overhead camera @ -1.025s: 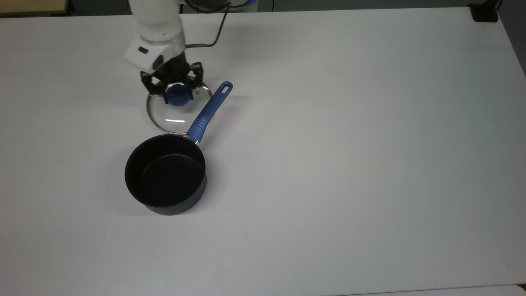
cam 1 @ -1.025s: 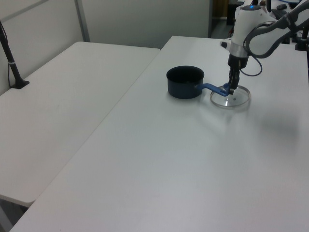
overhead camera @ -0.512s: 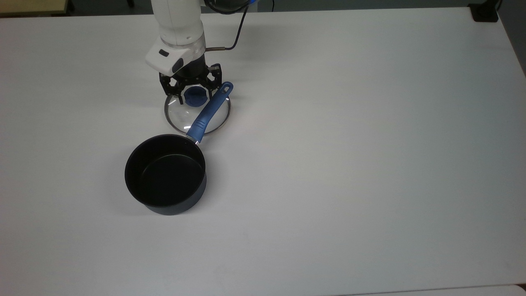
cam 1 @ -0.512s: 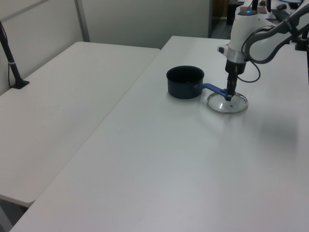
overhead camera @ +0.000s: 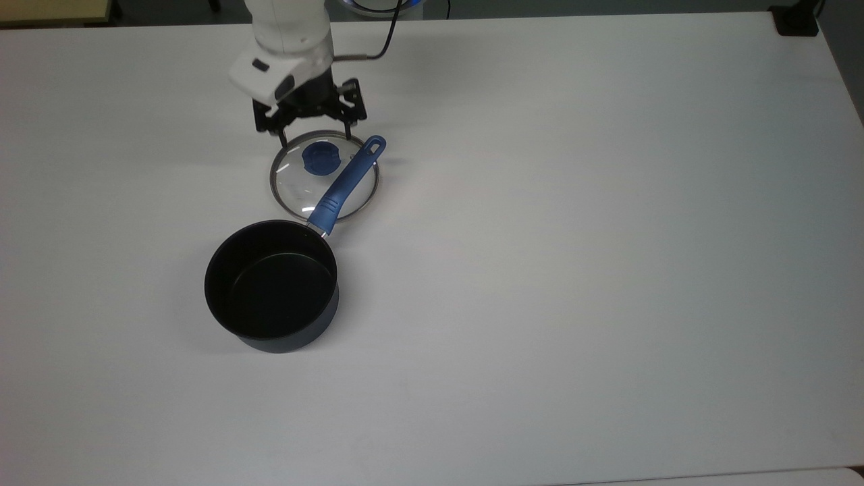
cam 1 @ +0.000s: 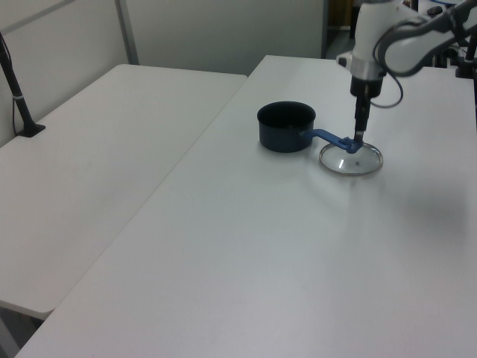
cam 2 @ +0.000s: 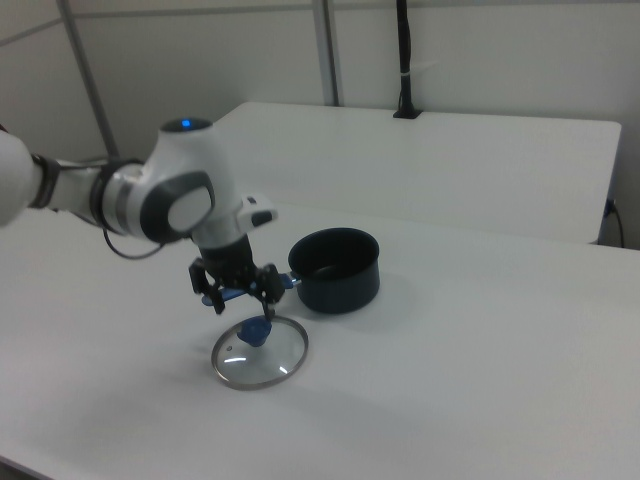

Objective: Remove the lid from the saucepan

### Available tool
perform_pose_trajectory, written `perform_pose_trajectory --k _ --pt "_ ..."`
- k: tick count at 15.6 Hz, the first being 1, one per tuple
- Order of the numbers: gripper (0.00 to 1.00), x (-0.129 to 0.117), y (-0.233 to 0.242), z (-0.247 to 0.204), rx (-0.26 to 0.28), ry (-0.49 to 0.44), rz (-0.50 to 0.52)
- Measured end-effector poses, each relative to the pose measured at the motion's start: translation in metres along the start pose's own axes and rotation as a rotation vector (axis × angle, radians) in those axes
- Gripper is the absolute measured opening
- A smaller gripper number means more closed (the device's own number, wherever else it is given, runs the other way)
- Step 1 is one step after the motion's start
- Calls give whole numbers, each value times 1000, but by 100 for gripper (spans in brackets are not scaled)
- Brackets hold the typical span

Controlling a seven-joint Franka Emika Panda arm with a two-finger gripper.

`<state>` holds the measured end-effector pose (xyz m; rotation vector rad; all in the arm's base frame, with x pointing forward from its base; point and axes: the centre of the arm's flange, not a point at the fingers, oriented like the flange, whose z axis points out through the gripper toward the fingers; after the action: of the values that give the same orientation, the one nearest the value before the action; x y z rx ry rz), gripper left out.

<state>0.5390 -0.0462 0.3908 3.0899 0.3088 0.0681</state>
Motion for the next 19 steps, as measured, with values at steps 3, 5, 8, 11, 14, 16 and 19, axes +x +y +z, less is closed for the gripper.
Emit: perform_pose_trajectory --k 3,5,8,11,14,16,19 --pt "100 12 -9 -45 -6 -10 88" --pt "100 22 -19 -77 -9 -13 149" --pt "100 33 -37 -126 -9 -28 231" --pt "100 36 -46 -170 -11 -31 290" --pt "100 34 -40 -199 -9 -31 312" --pt "100 32 -37 -209 -7 -32 319" --pt "100 33 -39 -211 -14 -29 312"
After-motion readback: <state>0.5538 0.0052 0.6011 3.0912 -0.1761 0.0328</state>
